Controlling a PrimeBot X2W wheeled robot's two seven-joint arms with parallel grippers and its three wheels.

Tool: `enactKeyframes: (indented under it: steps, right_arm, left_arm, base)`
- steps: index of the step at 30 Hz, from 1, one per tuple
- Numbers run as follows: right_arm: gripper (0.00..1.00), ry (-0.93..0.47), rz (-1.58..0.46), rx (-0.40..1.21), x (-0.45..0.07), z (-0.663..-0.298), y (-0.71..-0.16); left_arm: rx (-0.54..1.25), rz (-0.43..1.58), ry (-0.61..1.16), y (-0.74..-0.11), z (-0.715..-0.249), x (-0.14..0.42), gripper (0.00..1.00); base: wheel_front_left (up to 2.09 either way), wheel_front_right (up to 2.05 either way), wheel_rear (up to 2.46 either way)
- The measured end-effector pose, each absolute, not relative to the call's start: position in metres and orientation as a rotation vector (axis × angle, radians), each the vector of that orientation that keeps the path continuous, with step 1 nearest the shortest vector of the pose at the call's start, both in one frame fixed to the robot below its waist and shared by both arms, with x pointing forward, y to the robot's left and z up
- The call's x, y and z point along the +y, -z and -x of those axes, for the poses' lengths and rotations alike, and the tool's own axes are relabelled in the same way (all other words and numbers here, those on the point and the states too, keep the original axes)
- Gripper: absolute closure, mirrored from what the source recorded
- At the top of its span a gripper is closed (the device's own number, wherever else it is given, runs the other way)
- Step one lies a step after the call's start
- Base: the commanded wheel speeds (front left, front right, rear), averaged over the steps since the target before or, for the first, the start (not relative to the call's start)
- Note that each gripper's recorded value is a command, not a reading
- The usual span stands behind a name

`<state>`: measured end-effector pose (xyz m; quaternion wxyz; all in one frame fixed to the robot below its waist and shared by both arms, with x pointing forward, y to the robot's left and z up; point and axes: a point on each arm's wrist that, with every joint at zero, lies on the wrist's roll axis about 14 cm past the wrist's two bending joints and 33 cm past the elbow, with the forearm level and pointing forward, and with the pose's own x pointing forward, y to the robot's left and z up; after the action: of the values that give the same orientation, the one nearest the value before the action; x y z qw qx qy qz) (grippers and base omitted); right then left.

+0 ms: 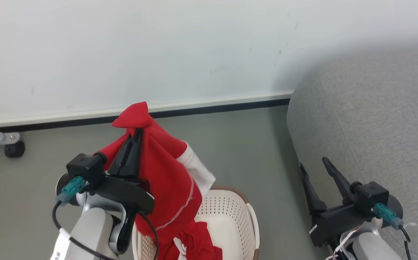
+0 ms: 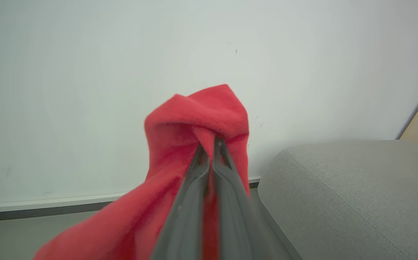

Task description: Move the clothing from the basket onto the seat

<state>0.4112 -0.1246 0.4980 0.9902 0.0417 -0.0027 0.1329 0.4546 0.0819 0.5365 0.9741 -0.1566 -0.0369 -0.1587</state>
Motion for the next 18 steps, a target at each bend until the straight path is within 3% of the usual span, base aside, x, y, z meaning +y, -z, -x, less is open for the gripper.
enactKeyframes:
  steps: [18]
  right_arm:
    - [0.00, -0.281, -0.097, -0.010, -0.120, -0.384, -0.503]
  left_arm:
    - [-0.229, 0.328, 0.355, -0.583, -0.415, 0.075, 1.00]
  base:
    - [0.00, 0.00, 0.00]
